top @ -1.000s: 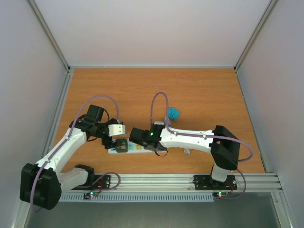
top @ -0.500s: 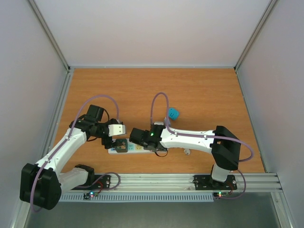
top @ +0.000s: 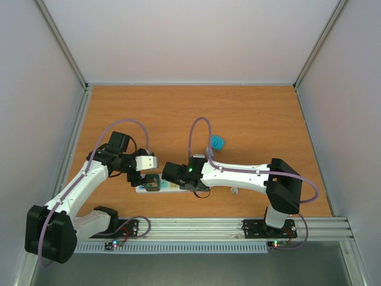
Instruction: Insert the plug
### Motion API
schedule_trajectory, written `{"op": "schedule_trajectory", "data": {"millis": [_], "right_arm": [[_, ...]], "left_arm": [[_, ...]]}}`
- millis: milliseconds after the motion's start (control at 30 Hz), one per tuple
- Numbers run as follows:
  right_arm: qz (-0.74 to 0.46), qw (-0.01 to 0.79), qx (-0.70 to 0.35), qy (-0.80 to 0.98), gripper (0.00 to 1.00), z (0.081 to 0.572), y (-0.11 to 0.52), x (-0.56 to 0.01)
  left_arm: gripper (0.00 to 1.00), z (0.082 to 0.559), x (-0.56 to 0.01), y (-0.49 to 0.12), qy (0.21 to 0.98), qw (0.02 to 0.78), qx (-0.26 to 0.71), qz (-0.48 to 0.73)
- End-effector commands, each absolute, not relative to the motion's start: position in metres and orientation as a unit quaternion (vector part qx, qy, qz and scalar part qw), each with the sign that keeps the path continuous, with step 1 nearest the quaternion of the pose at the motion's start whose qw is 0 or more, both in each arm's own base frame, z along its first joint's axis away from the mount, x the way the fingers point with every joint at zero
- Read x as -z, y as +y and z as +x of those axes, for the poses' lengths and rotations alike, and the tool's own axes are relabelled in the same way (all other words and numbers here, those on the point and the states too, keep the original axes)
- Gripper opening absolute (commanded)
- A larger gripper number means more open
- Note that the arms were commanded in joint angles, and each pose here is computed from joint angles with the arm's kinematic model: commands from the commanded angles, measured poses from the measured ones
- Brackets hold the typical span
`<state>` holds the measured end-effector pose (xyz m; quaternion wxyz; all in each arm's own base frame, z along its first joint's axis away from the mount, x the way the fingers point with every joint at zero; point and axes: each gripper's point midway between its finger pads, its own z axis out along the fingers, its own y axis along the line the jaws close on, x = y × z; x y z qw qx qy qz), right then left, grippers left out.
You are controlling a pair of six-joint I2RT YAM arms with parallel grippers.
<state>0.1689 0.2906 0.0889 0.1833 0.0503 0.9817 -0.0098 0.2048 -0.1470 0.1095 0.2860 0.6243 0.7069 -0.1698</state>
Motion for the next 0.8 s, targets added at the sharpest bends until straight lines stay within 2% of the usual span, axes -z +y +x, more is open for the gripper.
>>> {"op": "schedule_trajectory", "data": {"millis": [0,633,767], "right_arm": [[0.060,0.200,0.027,0.978,0.01,0.171,0.285,-0.090],[0.057,0.196,0.016,0.979,0.01,0.172,0.295,-0.075],[0.056,0.209,0.014,0.976,0.01,0.177,0.296,-0.086]], "left_arm": [[0.90,0.203,-0.110,-0.145,0.705,0.288,0.165,0.627],[0.89,0.204,-0.112,-0.145,0.704,0.289,0.164,0.628],[0.89,0.204,-0.112,-0.145,0.705,0.288,0.165,0.627]]}}
